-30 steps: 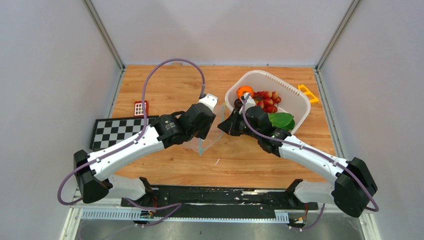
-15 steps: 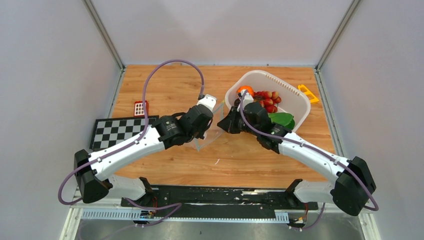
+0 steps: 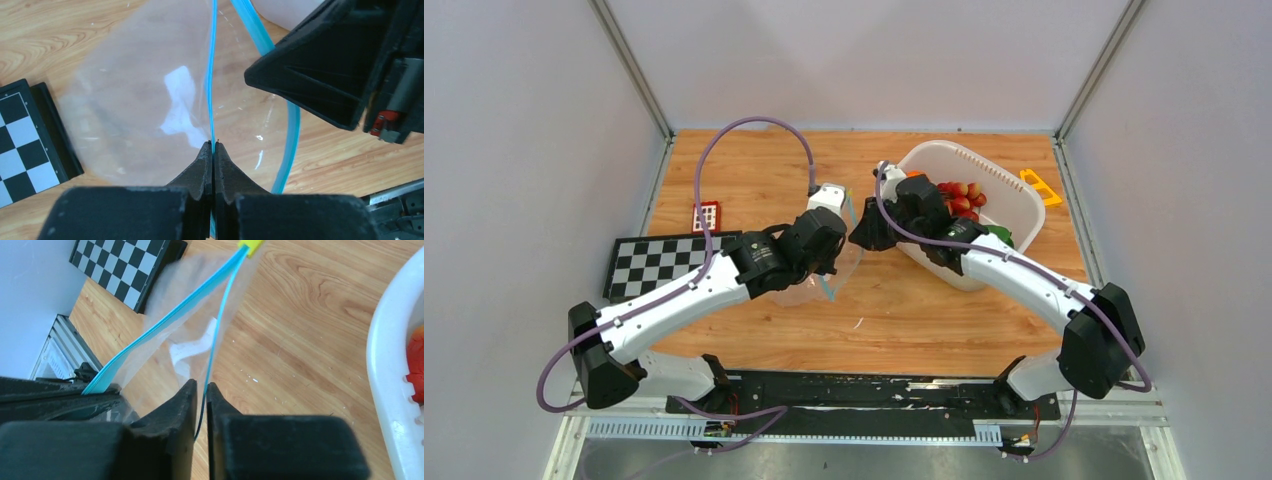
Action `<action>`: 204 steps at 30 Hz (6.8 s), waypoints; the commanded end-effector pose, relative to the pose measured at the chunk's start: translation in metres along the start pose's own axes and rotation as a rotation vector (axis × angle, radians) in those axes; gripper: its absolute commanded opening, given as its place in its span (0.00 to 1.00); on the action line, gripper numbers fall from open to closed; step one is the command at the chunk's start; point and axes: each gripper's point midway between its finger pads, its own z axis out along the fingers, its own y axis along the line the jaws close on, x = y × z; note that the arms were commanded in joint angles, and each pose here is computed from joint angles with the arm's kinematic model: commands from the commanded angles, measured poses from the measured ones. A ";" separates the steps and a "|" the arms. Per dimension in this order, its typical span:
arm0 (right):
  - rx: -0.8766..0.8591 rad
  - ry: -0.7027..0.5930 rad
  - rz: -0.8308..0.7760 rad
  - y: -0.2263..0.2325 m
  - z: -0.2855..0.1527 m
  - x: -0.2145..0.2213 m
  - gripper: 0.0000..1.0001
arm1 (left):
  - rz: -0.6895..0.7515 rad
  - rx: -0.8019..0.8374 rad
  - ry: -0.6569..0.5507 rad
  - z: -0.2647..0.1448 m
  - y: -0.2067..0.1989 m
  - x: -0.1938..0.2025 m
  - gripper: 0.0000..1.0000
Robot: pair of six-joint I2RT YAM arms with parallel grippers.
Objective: Place the food in the zip-top bag and seal the zipper
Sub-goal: Open the zipper of the food storage bag, then pick up the fake fruit from the bin, then place the fake fruit in the zipper food storage bag.
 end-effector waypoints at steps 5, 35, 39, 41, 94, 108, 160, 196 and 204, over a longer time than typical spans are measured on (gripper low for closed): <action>-0.102 -0.005 -0.120 0.020 -0.018 -0.019 0.43 | -0.125 -0.119 -0.016 0.014 0.029 -0.003 0.00; 0.738 -0.334 0.343 -0.265 -0.098 -0.107 0.62 | -0.143 -0.012 -0.028 0.024 0.021 0.000 0.00; 0.818 -0.310 0.337 -0.288 -0.091 -0.103 0.62 | -0.141 -0.009 -0.030 0.023 0.021 -0.001 0.00; 0.798 -0.281 0.307 -0.294 -0.078 -0.103 0.62 | -0.138 -0.006 -0.028 0.024 0.020 -0.001 0.00; 0.391 0.196 -0.940 -0.289 -0.034 -0.121 0.00 | -0.092 0.083 0.024 0.013 0.012 0.010 0.00; 0.600 -0.252 -0.839 -0.219 -0.119 -0.169 0.00 | -0.108 0.119 0.010 0.012 0.004 0.004 0.00; -0.490 -0.906 -0.153 0.077 -0.145 -0.071 0.00 | -0.388 0.369 -0.114 -0.011 -0.037 -0.028 0.00; -0.449 -0.521 -0.804 0.064 -0.120 0.019 0.00 | -0.460 0.338 -0.158 -0.011 -0.020 -0.042 0.00; -0.355 -0.407 -0.787 0.047 -0.091 0.013 0.00 | -0.437 0.392 -0.154 -0.017 -0.028 -0.043 0.00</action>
